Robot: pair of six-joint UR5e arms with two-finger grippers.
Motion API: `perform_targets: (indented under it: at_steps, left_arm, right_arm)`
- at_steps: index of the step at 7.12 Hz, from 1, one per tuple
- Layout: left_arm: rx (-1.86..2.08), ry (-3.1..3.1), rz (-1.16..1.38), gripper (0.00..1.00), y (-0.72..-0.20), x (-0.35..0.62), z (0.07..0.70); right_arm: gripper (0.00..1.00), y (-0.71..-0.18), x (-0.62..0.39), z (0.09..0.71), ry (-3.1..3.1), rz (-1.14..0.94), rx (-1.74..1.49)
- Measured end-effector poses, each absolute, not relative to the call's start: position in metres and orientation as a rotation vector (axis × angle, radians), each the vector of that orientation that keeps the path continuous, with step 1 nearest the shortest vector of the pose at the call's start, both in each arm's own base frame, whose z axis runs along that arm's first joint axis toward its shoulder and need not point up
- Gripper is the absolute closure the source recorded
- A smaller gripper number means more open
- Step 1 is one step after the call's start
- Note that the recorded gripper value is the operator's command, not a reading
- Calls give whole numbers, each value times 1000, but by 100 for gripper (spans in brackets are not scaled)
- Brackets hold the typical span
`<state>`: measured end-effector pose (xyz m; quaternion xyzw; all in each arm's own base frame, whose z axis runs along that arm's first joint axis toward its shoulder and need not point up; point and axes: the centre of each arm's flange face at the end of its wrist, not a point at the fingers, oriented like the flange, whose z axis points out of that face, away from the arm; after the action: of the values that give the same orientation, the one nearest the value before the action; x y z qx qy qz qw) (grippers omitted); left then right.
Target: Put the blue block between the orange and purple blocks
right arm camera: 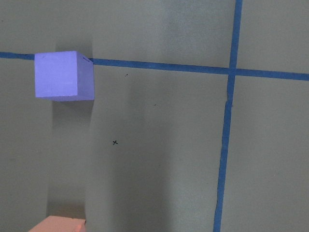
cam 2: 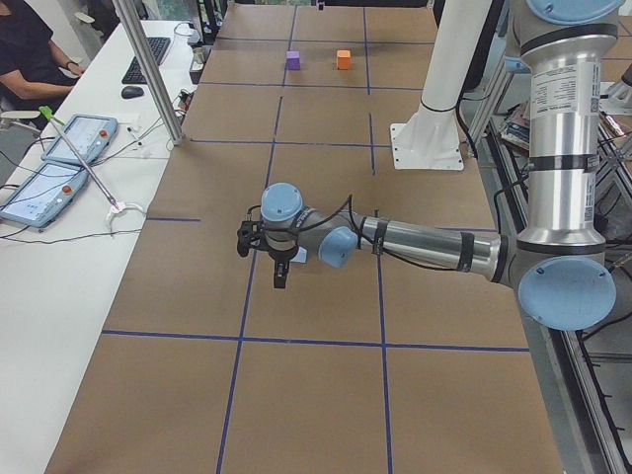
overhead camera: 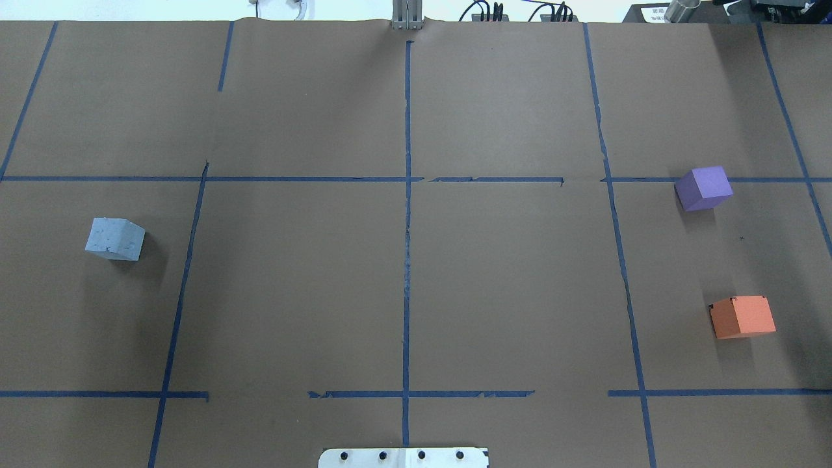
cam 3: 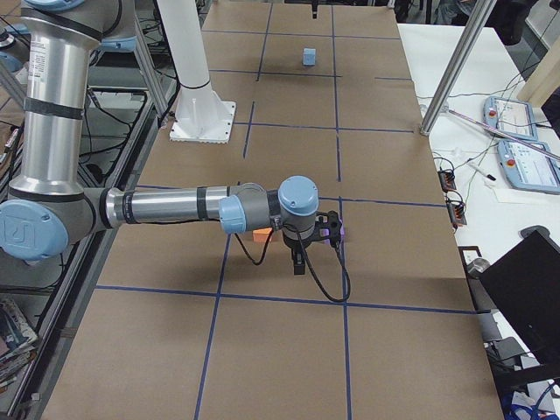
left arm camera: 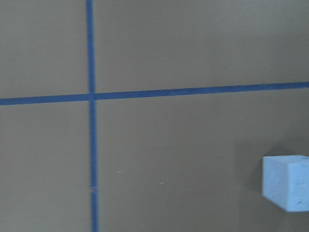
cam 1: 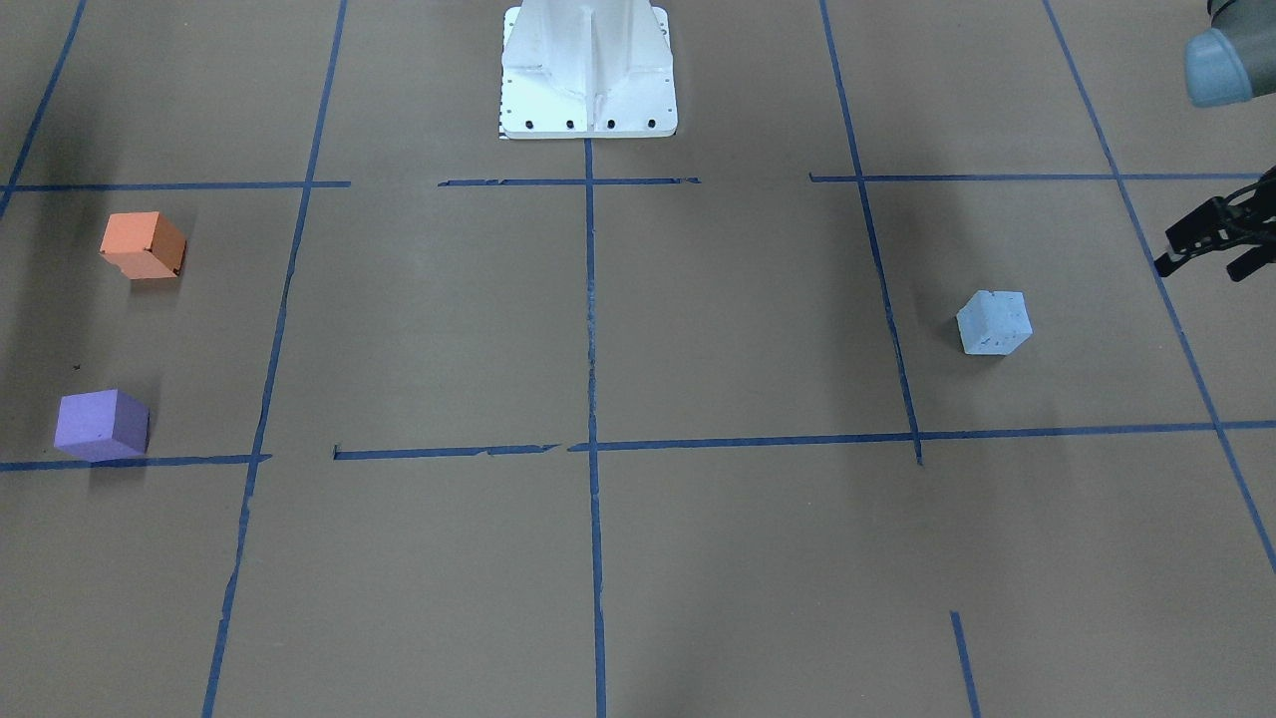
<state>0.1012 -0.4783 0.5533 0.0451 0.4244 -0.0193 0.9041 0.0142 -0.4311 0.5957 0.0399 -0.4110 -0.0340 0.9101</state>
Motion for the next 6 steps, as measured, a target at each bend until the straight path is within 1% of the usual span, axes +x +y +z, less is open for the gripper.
perform_targets:
  at_steps: [2,3,6]
  left_arm:
    - [77,860,-82,0,-483,187,523]
    - [88,832,-81,0,-477,227,514]
    - [118,765,-35,0,-458,284,516]
  right_arm:
    - [0,-432,14,595,-848,-71,84]
    - [0,-432,14,594,-848,-72,86]
    - [0,-433,14,592,-849,-73,89]
